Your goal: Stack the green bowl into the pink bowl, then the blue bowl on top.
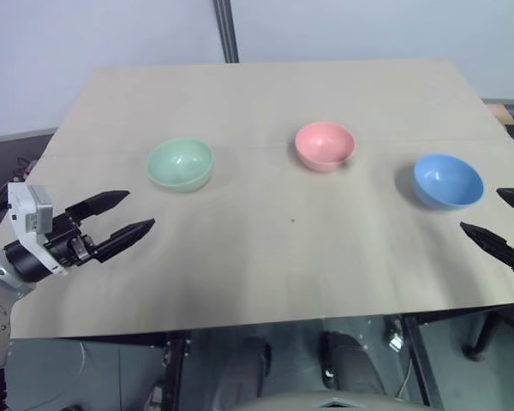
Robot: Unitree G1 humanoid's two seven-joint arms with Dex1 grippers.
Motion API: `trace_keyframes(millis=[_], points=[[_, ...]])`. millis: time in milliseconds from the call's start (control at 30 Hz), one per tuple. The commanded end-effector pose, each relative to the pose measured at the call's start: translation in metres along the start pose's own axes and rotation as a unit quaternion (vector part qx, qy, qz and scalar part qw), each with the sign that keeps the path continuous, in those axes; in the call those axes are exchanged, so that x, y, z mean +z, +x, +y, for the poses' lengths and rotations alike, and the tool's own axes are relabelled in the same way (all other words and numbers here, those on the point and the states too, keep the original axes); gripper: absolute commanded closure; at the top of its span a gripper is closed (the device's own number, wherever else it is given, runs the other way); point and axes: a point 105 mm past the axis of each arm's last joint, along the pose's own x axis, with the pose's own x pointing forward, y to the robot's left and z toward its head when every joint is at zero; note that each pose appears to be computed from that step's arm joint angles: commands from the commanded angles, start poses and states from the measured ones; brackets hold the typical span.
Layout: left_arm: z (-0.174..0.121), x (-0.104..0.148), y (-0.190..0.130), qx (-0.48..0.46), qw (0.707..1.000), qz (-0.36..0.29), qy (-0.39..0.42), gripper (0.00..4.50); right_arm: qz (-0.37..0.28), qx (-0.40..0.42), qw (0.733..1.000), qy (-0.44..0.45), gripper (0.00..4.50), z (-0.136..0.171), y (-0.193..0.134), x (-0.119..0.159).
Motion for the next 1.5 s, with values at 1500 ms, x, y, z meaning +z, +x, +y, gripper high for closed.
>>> trace_keyframes(millis=[1500], points=[[-0.054, 0.025, 0.046, -0.120, 0.989, -0.076, 0.038, 0.00, 0.046, 0.168, 0.939, -0.298, 0.80, 0.044, 0.280, 0.013]])
